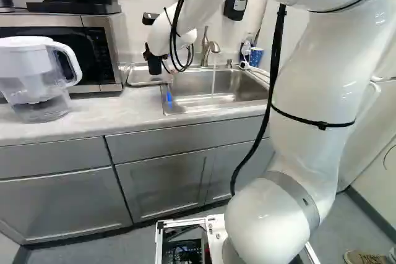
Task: Rinse the cup and place it in the tray
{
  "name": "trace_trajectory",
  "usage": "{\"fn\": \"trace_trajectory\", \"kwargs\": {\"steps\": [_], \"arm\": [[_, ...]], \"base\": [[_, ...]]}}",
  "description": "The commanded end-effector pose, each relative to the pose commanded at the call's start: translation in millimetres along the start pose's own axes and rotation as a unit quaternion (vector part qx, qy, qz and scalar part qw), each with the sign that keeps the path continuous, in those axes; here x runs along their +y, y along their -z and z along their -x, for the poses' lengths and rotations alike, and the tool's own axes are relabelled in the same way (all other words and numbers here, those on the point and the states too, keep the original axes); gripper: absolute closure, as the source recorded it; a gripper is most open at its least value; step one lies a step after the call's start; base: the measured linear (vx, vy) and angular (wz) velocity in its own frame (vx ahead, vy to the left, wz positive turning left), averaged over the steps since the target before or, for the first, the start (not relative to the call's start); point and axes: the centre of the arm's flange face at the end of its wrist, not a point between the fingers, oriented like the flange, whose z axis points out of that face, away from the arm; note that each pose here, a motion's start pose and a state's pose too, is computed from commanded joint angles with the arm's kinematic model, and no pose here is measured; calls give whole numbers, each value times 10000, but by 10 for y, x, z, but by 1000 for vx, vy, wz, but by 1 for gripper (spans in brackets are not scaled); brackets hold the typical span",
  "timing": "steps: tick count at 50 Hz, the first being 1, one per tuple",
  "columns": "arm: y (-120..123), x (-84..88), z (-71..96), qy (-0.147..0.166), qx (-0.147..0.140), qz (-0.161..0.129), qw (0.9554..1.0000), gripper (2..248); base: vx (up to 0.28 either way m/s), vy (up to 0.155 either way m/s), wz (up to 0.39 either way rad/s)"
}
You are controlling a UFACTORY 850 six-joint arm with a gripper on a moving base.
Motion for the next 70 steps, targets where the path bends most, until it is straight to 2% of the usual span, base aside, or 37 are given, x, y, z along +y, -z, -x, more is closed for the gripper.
{"fn": "trace_trajectory", "kwargs": {"steps": [18,19,23,24,28,29,33,34,39,40,51,70], "arm": [[-47,5,59,-3,-66,3,10000,127],[-47,5,59,-3,-66,3,10000,118],[-47,5,59,-3,-66,3,10000,118],[-47,5,59,-3,-66,3,10000,87],[-47,5,59,-3,-66,3,10000,87],[-47,5,59,-3,-66,3,10000,53],[-47,5,59,-3,-66,3,10000,53],[-47,5,59,-3,-66,3,10000,18],[-47,5,59,-3,-66,3,10000,18],[-47,5,59,-3,-66,3,10000,3],[-35,4,44,-2,-49,2,10000,3],[92,-9,-116,6,130,-5,9999,3]], "base": [[0,0,0],[0,0,0],[0,0,0],[0,0,0],[0,0,0],[0,0,0],[0,0,0],[0,0,0],[0,0,0],[0,0,0],[0,0,0],[0,0,0]]}}
